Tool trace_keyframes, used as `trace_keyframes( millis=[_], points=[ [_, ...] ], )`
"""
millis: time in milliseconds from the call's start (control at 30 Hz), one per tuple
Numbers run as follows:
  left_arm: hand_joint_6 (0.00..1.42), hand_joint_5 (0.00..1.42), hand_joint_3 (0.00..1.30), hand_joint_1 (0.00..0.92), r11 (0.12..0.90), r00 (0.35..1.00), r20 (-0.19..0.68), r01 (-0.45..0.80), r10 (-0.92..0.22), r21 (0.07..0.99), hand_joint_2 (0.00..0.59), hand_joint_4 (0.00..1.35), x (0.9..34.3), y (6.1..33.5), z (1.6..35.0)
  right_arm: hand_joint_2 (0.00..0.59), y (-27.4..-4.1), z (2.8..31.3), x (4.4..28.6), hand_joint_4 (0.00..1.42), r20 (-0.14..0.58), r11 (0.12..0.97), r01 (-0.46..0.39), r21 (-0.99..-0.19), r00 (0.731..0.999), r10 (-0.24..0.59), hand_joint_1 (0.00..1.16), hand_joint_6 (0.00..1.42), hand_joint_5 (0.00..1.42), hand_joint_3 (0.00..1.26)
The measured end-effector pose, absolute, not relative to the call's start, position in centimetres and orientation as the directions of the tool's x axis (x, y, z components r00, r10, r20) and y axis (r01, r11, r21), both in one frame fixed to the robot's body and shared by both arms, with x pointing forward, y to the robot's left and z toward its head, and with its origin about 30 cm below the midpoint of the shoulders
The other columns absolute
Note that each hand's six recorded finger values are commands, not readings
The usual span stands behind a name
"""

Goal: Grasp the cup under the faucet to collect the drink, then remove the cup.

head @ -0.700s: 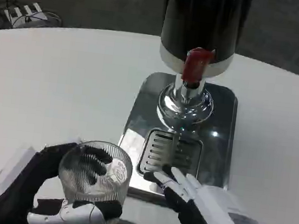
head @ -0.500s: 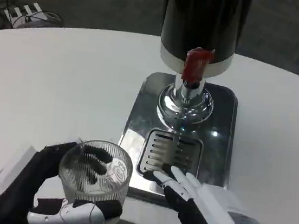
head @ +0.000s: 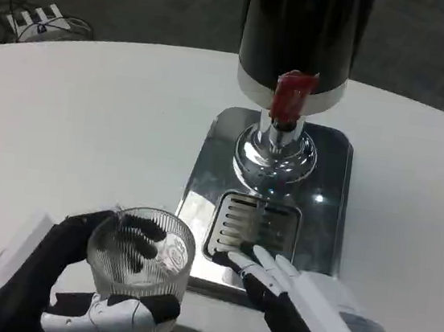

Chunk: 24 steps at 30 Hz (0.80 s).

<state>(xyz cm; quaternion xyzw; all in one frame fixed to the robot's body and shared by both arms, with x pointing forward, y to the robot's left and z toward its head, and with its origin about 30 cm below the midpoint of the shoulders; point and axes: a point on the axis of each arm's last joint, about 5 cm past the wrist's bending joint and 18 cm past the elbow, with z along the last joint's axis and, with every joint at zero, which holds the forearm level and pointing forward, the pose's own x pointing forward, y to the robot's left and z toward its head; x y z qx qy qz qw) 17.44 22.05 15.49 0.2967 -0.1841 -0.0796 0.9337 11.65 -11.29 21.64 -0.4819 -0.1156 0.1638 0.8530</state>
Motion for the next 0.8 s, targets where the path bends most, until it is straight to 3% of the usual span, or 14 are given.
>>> trace_keyframes(
  millis=[467,800],
  points=[
    [0.82,1.03,0.99,0.675,0.792,0.903,0.334,0.011,-0.270,0.611,0.000,1.08,20.5,22.6,14.9,0.487,-11.3,21.7,11.8,0.02,0.029,0.480,-0.170,-0.861,0.925,0.379,0.68,0.00,0.00,0.13],
    [0.83,1.03,1.00,0.670,0.782,0.901,0.363,-0.044,-0.238,0.622,0.000,1.08,24.6,22.3,15.2,0.487,-11.3,21.9,12.0,0.02,0.018,0.477,-0.177,-0.861,0.926,0.378,0.68,0.00,0.00,0.14]
  ],
)
